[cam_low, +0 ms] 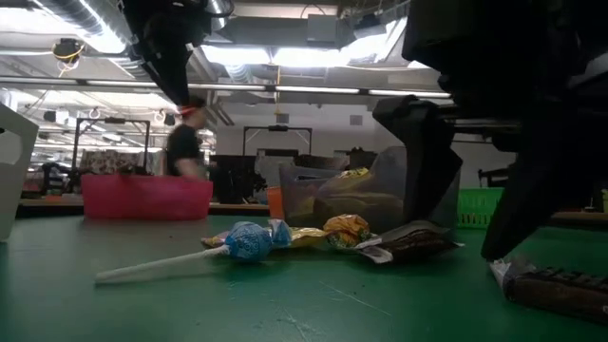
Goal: Sort candy
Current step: Put the brown chocolate into the white bin
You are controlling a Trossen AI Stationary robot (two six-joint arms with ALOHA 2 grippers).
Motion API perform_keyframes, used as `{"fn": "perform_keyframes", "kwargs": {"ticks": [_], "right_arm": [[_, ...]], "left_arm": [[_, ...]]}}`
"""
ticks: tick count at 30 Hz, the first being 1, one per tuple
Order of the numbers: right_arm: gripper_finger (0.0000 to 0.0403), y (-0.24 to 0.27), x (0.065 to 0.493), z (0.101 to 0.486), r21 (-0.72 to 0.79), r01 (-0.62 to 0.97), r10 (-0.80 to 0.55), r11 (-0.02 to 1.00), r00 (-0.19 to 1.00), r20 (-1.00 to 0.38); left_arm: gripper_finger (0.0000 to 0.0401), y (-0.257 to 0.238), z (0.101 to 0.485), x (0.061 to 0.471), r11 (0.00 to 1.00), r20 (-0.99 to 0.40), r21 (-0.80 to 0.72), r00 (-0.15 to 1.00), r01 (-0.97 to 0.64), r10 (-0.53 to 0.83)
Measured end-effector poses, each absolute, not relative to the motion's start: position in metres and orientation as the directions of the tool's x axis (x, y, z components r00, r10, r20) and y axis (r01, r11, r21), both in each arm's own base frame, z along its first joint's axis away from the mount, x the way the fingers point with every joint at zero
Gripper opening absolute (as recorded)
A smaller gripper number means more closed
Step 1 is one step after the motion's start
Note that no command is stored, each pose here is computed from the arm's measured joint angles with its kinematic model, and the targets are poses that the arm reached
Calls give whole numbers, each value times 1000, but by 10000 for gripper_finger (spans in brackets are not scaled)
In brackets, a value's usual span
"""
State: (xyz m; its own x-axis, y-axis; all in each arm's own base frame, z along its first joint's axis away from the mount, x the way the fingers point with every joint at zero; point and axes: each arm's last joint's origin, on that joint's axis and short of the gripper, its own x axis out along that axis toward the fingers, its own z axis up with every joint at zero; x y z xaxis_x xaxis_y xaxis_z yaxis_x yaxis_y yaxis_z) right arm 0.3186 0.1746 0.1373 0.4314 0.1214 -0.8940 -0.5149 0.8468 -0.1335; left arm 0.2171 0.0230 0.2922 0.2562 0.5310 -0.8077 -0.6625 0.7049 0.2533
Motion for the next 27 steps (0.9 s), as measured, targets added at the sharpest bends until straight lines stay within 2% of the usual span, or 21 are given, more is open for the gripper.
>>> {"fn": "perform_keyframes", "kwargs": {"ticks": [14,27], "right_arm": [[189,180,315,135,-6,-524,222,852,371,-902],[190,179,316,136,-15,-490,200,872,382,-902]], "left_arm": [[128,23,292,217,705,-808,253,256,-662,531],[128,23,292,217,705,-808,254,256,-662,531]]}}
